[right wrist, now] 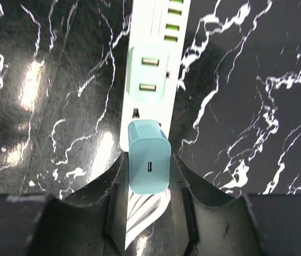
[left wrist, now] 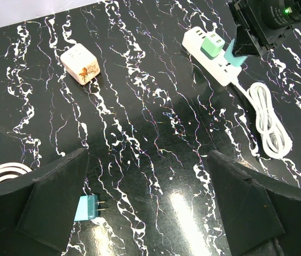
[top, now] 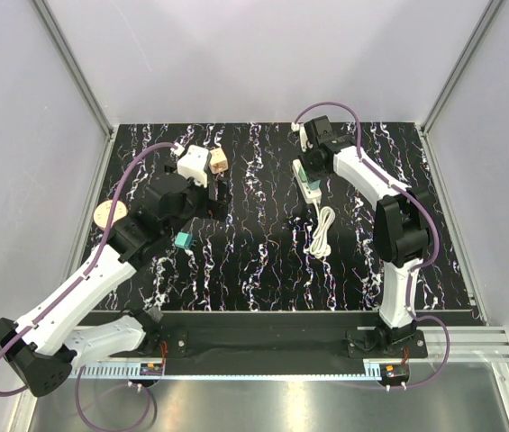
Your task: Insert the plug
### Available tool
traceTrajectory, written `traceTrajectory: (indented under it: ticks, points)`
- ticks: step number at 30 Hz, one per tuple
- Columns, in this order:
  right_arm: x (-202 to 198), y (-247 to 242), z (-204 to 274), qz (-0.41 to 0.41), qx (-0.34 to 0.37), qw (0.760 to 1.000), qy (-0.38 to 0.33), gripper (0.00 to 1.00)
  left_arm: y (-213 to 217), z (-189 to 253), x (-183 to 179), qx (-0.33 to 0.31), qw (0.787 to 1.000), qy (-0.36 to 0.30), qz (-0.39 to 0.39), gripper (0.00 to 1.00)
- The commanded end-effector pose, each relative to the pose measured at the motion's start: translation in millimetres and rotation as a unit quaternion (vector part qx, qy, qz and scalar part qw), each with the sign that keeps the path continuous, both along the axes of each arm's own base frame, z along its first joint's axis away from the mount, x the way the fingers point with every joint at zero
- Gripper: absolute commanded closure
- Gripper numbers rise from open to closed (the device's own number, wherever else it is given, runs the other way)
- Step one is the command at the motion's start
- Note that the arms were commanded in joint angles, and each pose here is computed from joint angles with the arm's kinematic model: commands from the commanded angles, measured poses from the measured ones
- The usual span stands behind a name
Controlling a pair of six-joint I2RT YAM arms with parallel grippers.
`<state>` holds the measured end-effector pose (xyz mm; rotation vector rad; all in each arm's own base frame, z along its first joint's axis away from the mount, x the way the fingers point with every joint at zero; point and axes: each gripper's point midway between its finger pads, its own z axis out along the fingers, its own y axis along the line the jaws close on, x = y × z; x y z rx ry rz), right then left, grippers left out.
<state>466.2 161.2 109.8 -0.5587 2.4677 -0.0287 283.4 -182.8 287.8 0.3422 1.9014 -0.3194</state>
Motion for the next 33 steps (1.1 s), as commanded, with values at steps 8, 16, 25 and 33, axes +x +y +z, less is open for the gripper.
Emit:
traceTrajectory:
  ticks: [8,16,25,33]
  points:
    - [17,15,2,0.029,0.023,0.999,-0.03,1.0,2,16,5,-0.009,0.999,-0.03,0.006,0.01]
    - [21,5,-12,0.017,0.006,1.0,-0.024,1.0,2,16,5,-0.009,0.999,-0.031,0.005,0.01]
    - [16,0,-27,0.002,0.0,1.0,-0.002,1.0,3,17,4,-0.008,0.999,-0.033,0.007,0.01]
    - [13,1,-11,-0.001,0.008,1.0,-0.001,1.0,3,18,5,-0.009,0.999,-0.033,0.007,0.01]
